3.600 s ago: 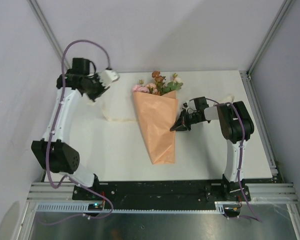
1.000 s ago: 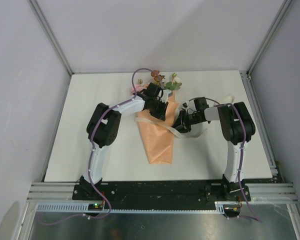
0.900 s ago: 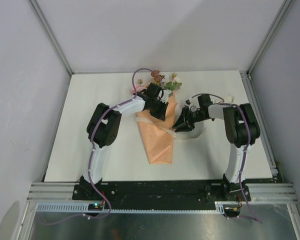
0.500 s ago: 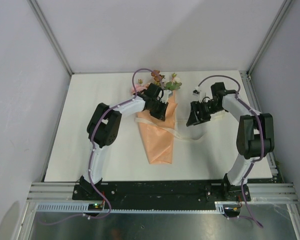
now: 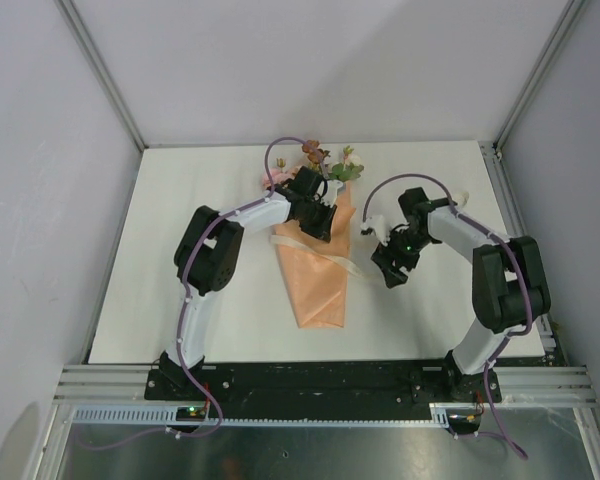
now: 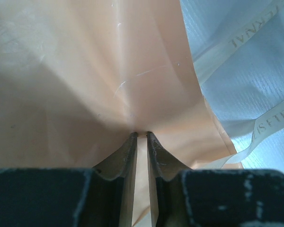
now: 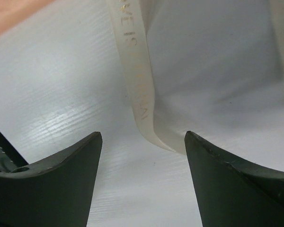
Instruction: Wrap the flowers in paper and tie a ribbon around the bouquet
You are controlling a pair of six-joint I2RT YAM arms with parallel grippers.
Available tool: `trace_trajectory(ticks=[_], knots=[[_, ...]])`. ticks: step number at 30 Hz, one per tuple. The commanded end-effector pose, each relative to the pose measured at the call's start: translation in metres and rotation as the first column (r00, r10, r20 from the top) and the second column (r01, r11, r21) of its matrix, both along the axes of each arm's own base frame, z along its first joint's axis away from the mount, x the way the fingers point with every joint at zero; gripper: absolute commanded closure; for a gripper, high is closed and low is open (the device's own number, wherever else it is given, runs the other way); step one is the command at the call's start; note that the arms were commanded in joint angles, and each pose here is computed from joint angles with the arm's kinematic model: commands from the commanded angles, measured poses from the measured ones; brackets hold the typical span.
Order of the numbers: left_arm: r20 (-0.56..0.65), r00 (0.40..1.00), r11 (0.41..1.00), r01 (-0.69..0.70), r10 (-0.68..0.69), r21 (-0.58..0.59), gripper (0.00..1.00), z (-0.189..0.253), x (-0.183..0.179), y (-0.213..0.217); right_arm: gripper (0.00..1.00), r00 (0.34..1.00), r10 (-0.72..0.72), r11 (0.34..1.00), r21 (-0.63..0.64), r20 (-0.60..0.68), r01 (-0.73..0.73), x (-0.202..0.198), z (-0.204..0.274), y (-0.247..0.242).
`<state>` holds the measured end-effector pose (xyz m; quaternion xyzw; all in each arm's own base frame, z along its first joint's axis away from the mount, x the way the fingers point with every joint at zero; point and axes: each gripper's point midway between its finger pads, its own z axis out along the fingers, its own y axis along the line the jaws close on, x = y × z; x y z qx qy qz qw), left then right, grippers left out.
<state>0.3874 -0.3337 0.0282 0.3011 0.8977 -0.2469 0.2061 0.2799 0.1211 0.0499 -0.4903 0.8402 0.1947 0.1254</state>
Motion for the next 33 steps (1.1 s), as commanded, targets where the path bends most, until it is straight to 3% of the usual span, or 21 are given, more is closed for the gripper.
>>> trace_trajectory(ticks=[1,4,6,10,13,19,27,29,31,33], knots=[[-0.008,1.0,0.999,0.009,-0.009,0.043,0.81,-0.013,-0.004,0.003,0.25,0.988,0.129,0.988,-0.095,0.081,-0.122,0.007,-0.017,-0.01],[-0.003,1.0,0.999,0.009,-0.009,0.046,0.82,-0.012,-0.004,0.004,0.34,0.985,0.156,0.98,-0.14,0.072,-0.145,0.004,-0.031,-0.016],[-0.001,1.0,0.999,0.011,-0.011,0.051,0.84,-0.012,-0.004,0.005,0.48,0.984,0.162,0.975,-0.164,0.073,-0.149,0.005,-0.034,-0.019],[0.004,1.0,0.998,0.015,-0.016,0.054,0.91,-0.012,-0.003,0.005,0.89,0.982,0.15,0.974,-0.19,0.114,-0.127,0.011,-0.024,-0.026],[0.009,1.0,0.998,0.021,-0.022,0.057,0.97,-0.012,-0.003,0.006,0.99,0.982,0.099,0.983,-0.17,0.161,-0.071,0.019,-0.005,-0.029],[0.026,0.999,0.996,0.043,-0.045,0.081,1.0,-0.013,-0.004,0.011,1.0,0.986,-0.047,0.987,-0.142,0.157,0.069,0.031,0.012,-0.054],[0.034,0.998,0.994,0.055,-0.058,0.092,1.0,-0.013,-0.003,0.013,1.0,0.994,-0.103,0.976,-0.188,0.03,0.107,0.016,-0.01,-0.086],[0.033,0.998,0.994,0.055,-0.059,0.092,1.0,-0.013,-0.003,0.013,0.91,0.994,-0.108,0.975,-0.194,0.02,0.11,0.016,-0.014,-0.087],[0.031,0.998,0.994,0.057,-0.06,0.091,1.0,-0.013,-0.004,0.012,0.72,0.993,-0.118,0.976,-0.185,0.018,0.119,0.019,-0.012,-0.085],[0.027,0.998,0.994,0.058,-0.061,0.087,1.0,-0.013,-0.004,0.012,0.63,0.99,-0.142,0.977,-0.157,0.027,0.144,0.024,-0.005,-0.083]])
